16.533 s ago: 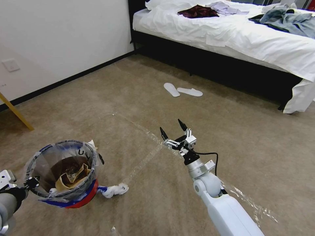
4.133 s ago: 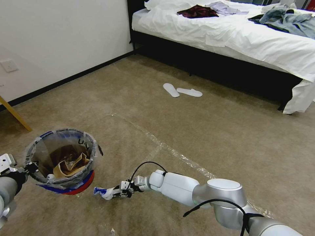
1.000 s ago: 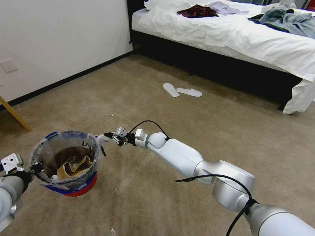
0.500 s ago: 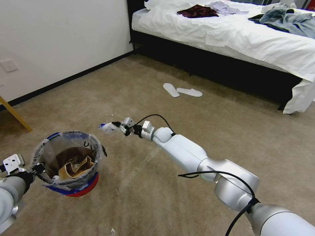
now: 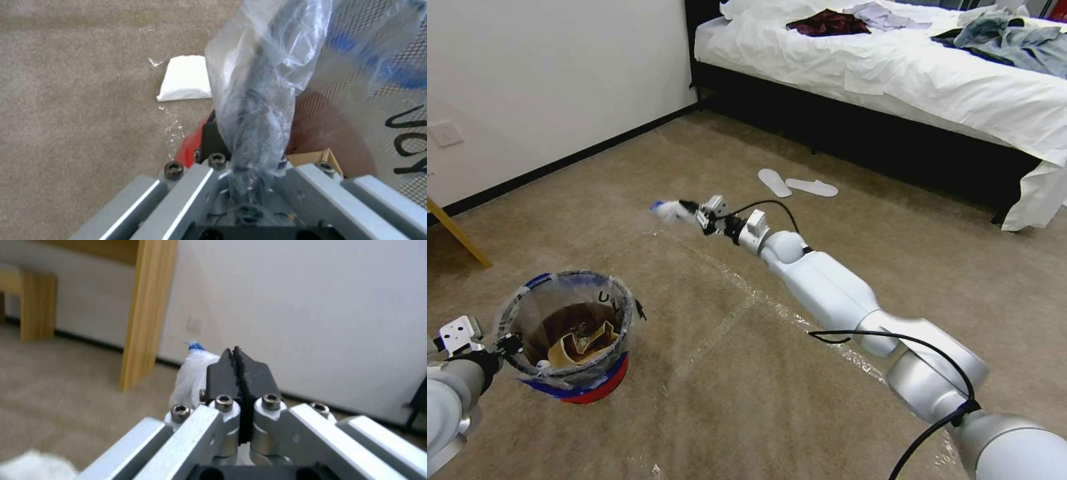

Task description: Pick up the trash bin and place the garbage on the floor into it.

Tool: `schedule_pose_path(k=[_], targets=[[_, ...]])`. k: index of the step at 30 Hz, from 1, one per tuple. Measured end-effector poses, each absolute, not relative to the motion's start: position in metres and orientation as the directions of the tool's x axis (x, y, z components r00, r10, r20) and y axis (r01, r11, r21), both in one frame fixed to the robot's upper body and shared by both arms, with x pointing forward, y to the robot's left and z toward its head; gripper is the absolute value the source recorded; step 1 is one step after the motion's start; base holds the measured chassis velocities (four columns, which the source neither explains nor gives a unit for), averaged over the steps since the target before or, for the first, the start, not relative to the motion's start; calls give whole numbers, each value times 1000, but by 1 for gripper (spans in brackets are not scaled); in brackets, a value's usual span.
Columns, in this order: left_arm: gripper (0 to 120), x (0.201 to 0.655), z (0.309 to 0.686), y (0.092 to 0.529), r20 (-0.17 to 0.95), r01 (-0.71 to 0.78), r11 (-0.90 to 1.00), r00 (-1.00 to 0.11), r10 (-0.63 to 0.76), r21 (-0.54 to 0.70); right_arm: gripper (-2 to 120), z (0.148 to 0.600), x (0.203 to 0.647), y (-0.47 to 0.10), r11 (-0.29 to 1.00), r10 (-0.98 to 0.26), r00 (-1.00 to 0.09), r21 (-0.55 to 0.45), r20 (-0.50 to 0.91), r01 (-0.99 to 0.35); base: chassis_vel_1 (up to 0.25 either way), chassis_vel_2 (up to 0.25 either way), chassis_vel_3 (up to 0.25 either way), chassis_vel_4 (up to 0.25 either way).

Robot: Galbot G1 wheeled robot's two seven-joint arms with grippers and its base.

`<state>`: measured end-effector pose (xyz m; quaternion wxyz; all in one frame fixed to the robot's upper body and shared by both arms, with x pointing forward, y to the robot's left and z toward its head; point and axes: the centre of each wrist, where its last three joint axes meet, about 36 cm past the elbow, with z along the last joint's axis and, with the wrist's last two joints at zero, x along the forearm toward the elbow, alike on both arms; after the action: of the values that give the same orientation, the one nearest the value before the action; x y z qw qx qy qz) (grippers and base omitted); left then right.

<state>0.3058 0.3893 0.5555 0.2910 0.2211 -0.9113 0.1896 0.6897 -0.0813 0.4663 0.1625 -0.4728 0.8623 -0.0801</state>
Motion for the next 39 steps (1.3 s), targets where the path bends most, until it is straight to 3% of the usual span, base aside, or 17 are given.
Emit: schedule_pose_path(k=[13,33,39], targets=[[1,307,552,395,621,-529,816,-727,-294,-233,0,541,675,-69,501,-838,-363,-310,-409,-808,0,0,0,0],[1,310,554,397,621,-528,810,-731,-282,-253,0,557,667,-63,425,-852,-258,-315,-455,-848,0,0,0,0],[1,314,553,400,623,-528,808,-732,-276,-262,0,559,657,-54,349,-872,-176,-327,-457,-878,0,0,0,0]])
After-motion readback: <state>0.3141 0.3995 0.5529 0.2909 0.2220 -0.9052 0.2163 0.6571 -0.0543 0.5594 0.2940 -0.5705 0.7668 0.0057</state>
